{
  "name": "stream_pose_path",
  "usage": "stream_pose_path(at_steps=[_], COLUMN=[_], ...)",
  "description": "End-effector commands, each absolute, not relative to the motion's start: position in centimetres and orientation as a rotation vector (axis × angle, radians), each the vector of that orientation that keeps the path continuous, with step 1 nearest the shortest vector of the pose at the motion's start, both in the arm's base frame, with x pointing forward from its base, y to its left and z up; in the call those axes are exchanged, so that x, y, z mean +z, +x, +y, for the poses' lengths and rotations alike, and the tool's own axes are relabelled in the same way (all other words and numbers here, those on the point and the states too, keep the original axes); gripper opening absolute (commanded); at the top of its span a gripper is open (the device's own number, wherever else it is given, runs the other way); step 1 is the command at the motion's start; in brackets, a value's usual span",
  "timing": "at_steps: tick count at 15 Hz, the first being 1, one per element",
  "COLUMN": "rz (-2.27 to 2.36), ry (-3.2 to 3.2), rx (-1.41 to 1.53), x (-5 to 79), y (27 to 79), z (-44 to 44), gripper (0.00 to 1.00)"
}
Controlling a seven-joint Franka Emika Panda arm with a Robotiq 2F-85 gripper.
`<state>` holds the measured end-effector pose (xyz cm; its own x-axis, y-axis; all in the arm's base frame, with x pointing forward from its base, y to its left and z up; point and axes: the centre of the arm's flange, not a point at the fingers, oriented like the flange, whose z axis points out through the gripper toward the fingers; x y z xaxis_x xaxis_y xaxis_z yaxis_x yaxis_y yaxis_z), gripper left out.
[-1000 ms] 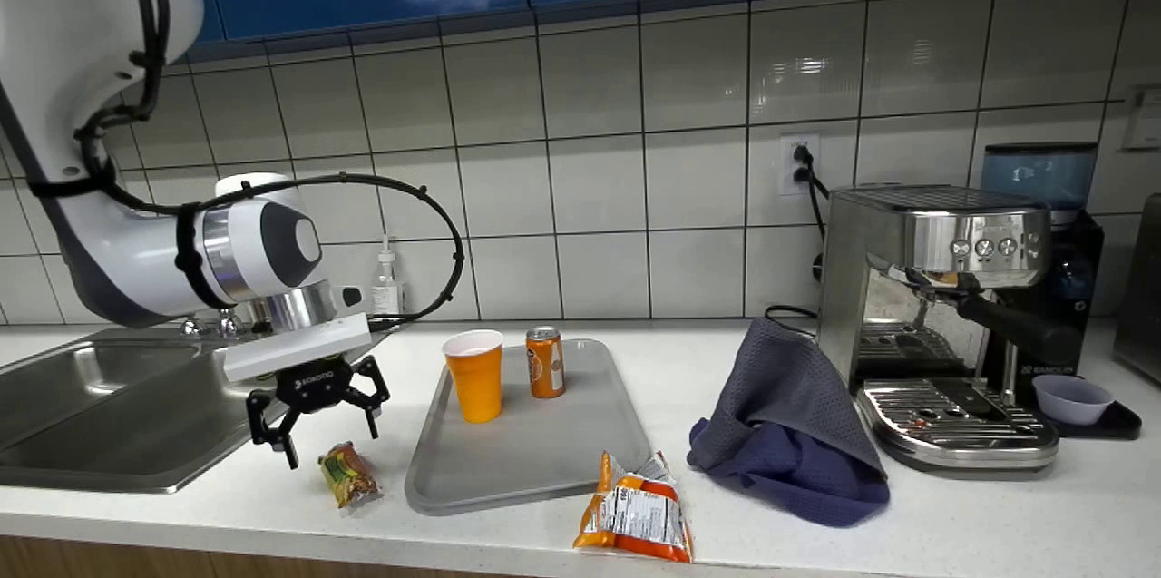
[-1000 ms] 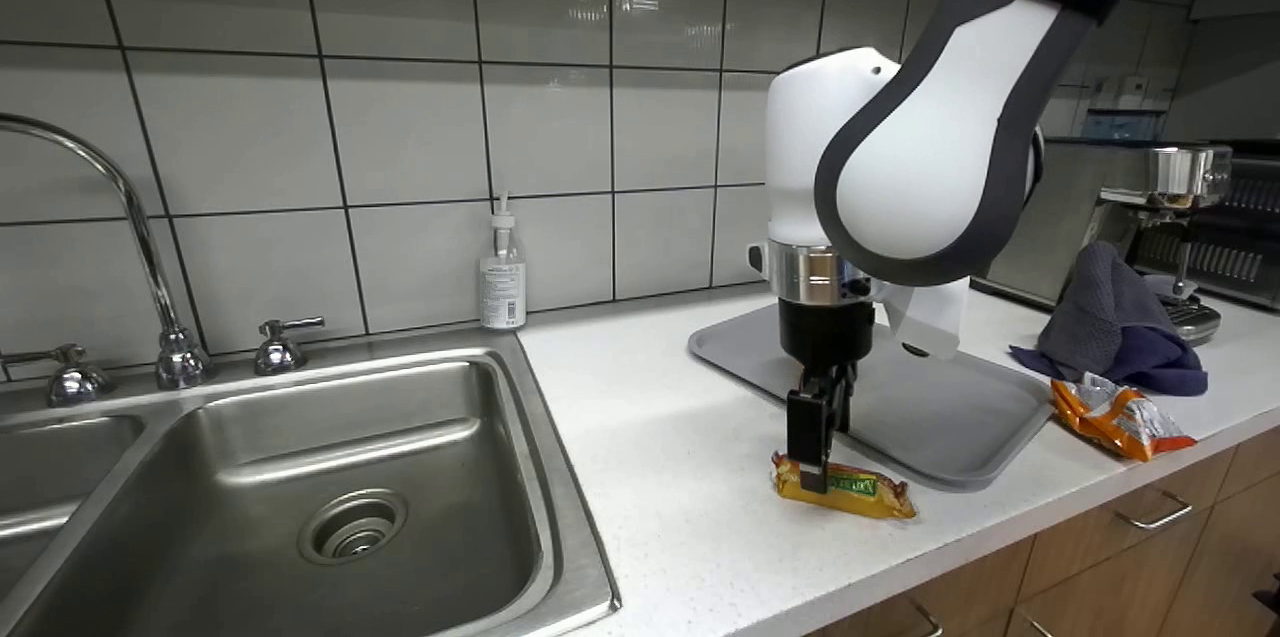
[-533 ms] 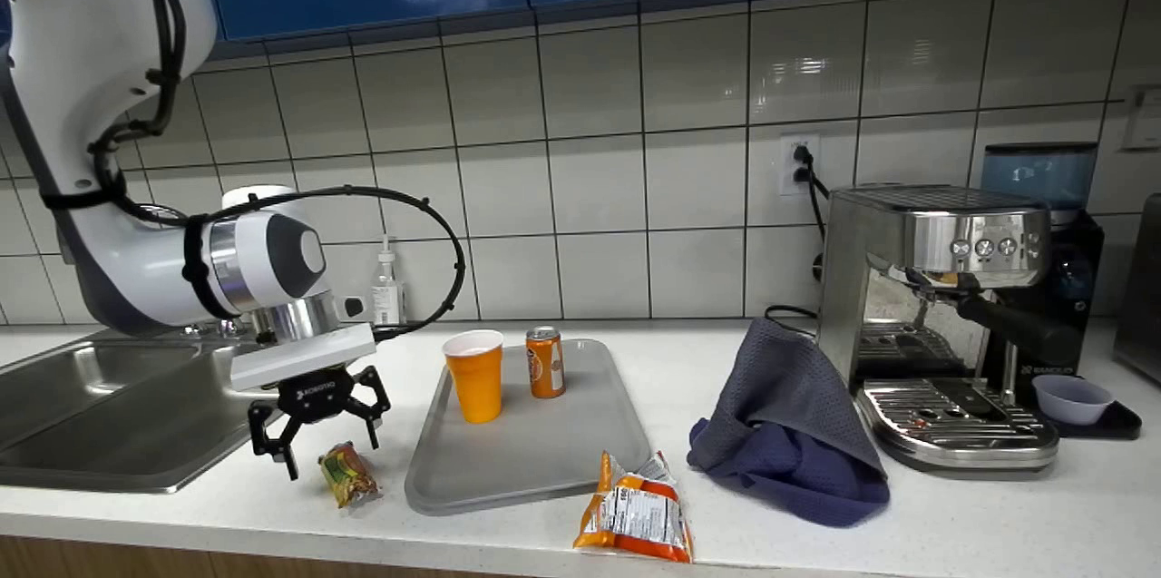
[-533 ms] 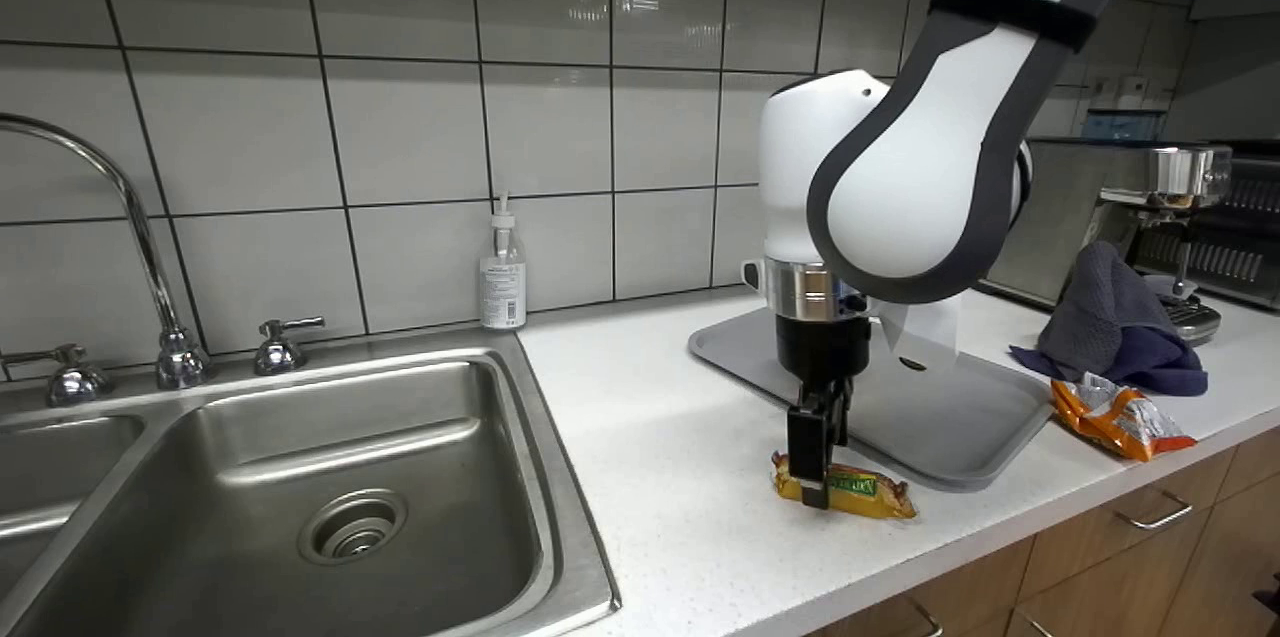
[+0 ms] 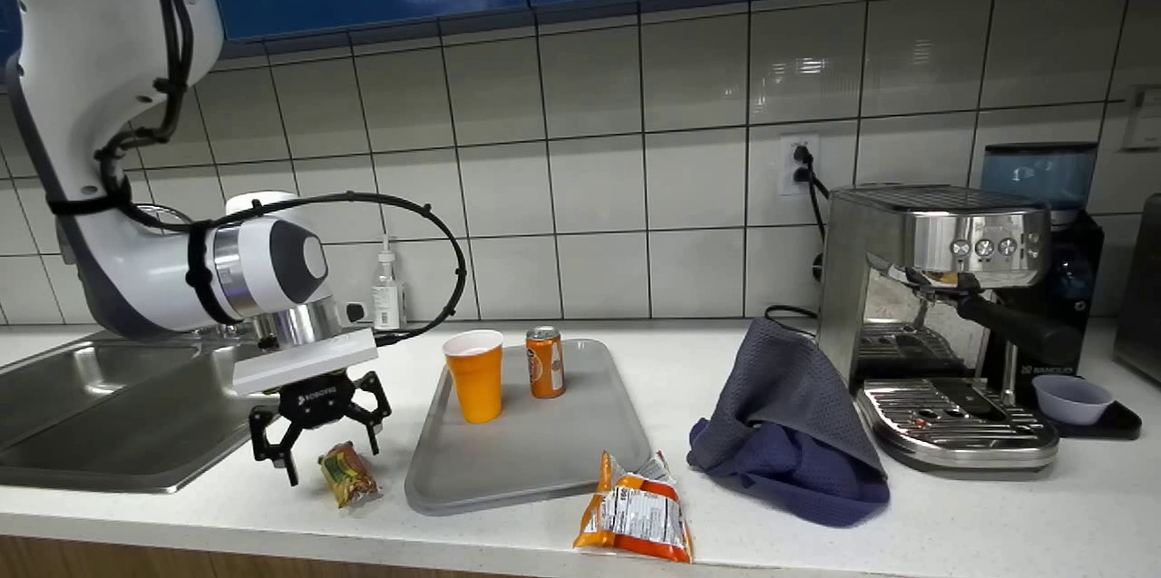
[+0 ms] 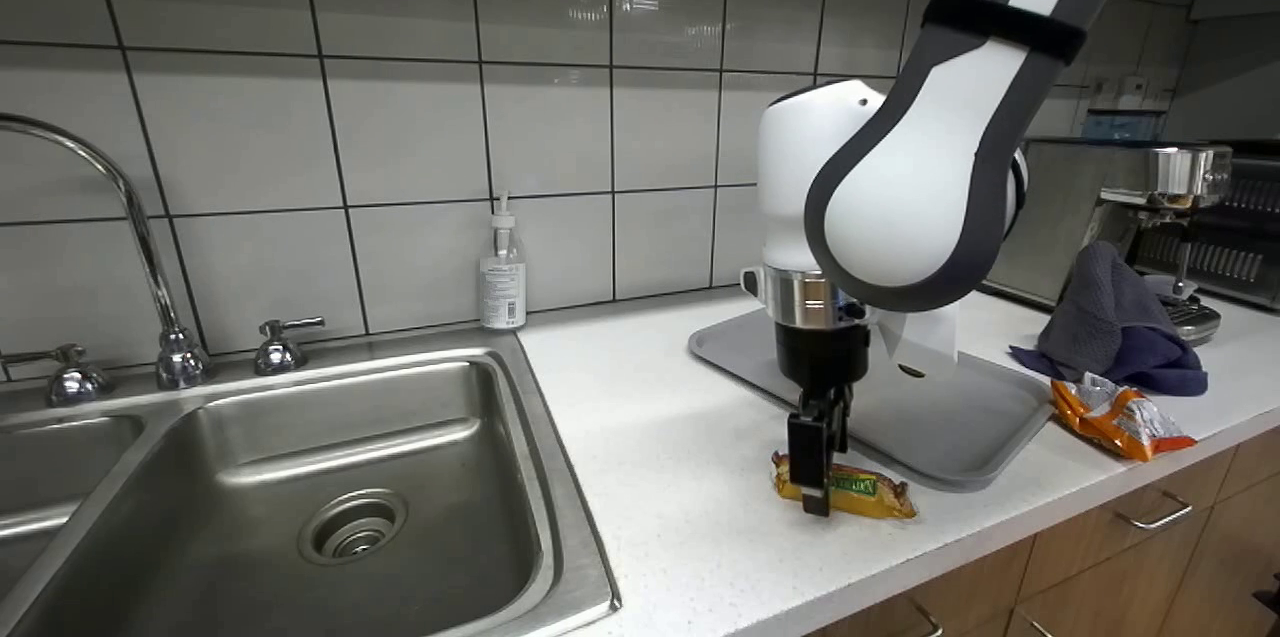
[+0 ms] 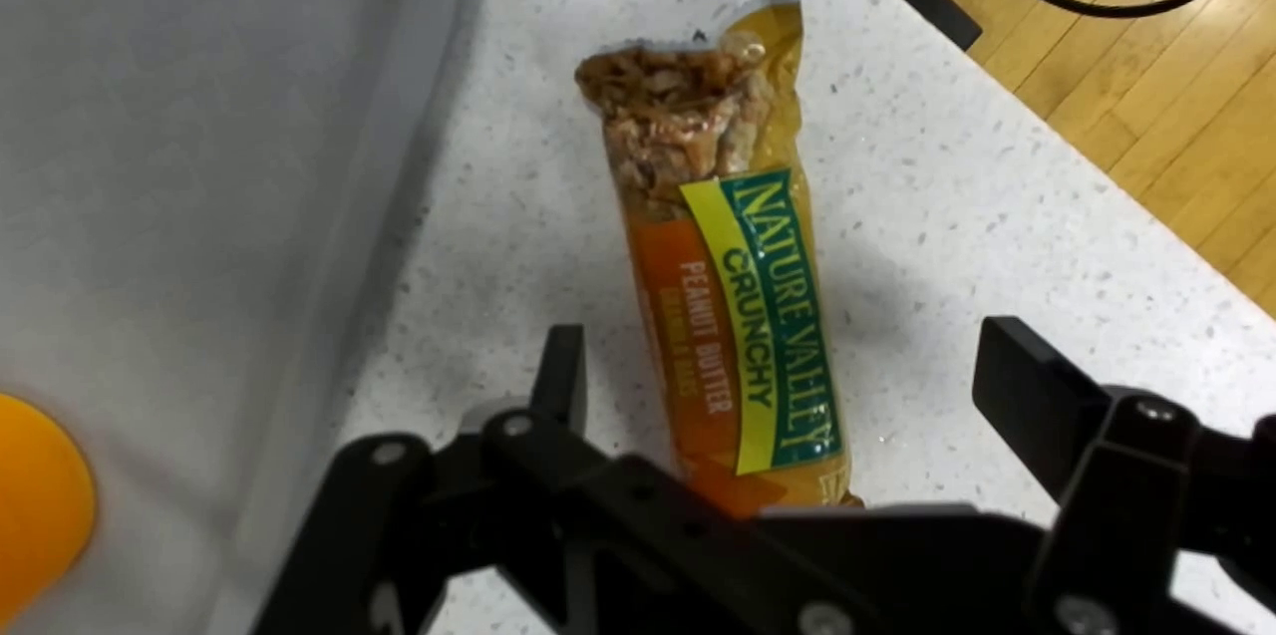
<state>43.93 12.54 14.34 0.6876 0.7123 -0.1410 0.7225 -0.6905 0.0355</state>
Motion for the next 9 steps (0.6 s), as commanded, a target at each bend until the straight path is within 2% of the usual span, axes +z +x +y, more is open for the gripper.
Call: stream_pose_path(at_steps=[1,3,4,5,9], rz=[1.21,1.209,1.205,1.21,1.202], ry=[2.815,2.815,2.819,2.823,2.845], rx=[-0.182,-0.186,-0.19,-0.194,-0.183], x=[14.33,14.16,13.98,13.85,13.67], y=[44.73,44.78,44.85,44.98,45.39], z=[12.23,12.15,12.08,12.08,12.0], gripper=[1.0,1.0,0.91,0.74,0.42])
